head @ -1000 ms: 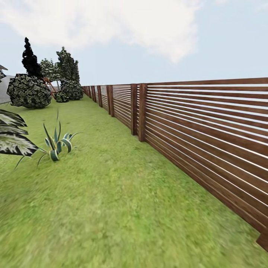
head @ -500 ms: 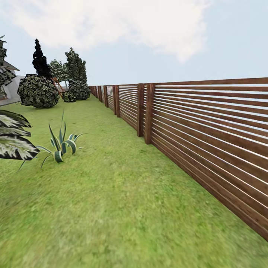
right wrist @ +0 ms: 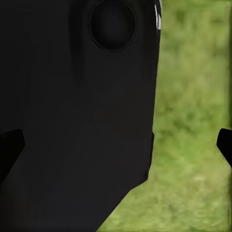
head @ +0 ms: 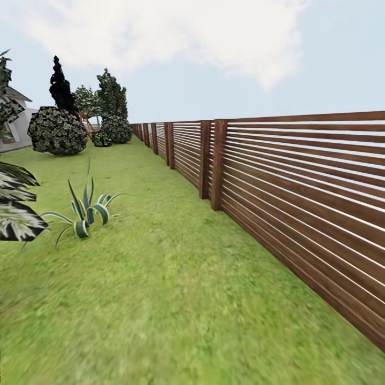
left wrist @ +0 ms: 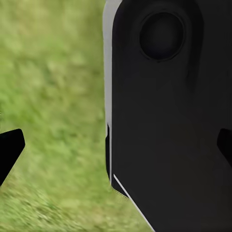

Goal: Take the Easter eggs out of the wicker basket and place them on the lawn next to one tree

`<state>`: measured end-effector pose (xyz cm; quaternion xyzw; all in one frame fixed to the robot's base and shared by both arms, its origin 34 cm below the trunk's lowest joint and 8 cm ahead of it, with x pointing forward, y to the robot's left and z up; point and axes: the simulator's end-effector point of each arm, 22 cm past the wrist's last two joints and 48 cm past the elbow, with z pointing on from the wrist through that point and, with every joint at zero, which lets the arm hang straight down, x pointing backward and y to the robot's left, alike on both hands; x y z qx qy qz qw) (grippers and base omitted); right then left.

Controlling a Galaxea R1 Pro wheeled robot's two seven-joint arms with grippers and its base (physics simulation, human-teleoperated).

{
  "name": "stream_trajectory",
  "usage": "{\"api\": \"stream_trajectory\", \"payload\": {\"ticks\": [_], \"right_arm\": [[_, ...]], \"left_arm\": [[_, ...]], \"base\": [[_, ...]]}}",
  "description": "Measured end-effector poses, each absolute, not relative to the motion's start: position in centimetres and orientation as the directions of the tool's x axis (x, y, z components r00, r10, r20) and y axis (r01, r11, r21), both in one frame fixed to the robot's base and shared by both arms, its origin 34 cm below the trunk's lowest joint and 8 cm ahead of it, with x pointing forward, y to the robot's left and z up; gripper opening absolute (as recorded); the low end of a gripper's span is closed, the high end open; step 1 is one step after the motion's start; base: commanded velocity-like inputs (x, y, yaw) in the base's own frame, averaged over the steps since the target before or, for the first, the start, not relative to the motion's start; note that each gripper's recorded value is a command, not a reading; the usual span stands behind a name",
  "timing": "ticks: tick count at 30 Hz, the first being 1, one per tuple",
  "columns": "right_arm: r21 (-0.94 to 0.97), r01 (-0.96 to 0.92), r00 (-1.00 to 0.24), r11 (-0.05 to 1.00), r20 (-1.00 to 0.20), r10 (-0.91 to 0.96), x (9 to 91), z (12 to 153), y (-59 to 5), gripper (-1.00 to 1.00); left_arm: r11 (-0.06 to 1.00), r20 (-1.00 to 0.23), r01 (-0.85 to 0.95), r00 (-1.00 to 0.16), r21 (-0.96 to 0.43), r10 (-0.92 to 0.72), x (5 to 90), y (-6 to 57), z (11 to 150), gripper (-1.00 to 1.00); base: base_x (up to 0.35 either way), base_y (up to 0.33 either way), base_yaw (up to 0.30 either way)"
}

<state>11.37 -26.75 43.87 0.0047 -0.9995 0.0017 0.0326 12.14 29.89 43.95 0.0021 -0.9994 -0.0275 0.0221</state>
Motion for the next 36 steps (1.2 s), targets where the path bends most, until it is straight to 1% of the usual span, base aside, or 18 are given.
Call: {"api": "stream_trajectory", "payload": {"ticks": [12,36], "right_arm": [[-0.006,-0.010,-0.998,1.000,0.064,-0.009,11.41,43.87,-26.74,1.00],[-0.003,-0.009,-0.998,1.000,0.065,-0.009,11.36,43.87,-26.84,1.00]], "left_arm": [[0.998,0.044,-0.003,-0.999,0.055,-0.005,12.14,29.86,43.95,1.00],[0.999,0.044,-0.003,-0.999,0.054,-0.005,12.15,29.79,43.95,1.00]], "base": [[0.334,0.000,0.226],[0.334,0.000,0.008]]}}
